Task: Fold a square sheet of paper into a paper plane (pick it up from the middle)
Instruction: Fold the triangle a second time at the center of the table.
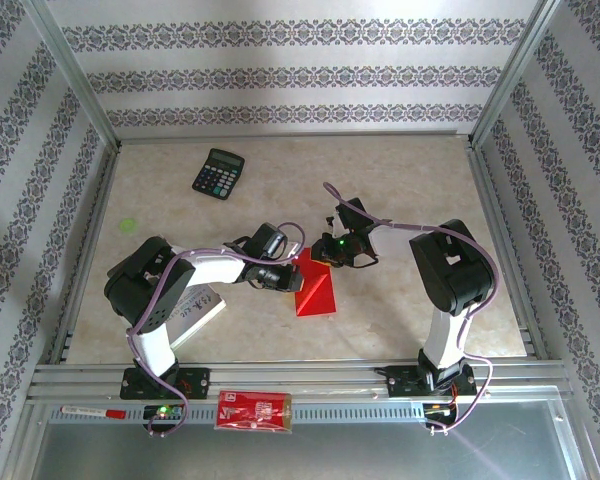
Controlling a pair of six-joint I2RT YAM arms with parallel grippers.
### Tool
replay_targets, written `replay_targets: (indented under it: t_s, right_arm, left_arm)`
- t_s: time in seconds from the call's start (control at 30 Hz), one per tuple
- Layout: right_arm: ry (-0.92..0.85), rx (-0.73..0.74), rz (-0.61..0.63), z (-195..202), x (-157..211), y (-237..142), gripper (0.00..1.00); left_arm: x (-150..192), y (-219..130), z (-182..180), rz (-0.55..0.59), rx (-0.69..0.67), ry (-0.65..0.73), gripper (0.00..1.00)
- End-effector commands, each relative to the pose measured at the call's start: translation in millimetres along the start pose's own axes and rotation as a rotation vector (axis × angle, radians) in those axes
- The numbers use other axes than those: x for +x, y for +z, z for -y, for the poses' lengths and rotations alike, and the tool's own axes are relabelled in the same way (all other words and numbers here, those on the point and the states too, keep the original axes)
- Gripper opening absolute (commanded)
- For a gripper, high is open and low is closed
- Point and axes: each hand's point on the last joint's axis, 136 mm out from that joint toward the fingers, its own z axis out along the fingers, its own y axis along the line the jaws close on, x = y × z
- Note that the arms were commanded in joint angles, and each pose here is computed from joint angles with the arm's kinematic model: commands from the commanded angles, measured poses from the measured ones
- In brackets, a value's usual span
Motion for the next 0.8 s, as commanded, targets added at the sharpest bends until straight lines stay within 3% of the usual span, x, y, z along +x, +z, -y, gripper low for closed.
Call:
replay_targets:
  t_s: [0.0,0.43,0.6,0.77]
  right_arm:
    - [0.055,0.06,-0.058,20.9,17.1,8.3,0.25]
    - [0.084,-0.063,0.034,-5.1,-0.6,-40.7,0.29]
    - [0.111,-0.081,0.062,-4.6,24.5,-61.9,0.28]
    - [0.097,-0.134,0.028,-20.8,69.7,-55.1,0.22]
  left_arm:
    - [26.8,8.4,-28.7,-0.089,-0.122,-0.023,0.0]
    - [34.3,13.0,-38.8,-0.12,-0.162,-0.049,0.0]
    - [37.1,15.2,-41.2,-0.131,-0.166,-0.07,0.0]
    - [38.7,18.9,-42.0,-0.147,-0.163,-0.097,0.0]
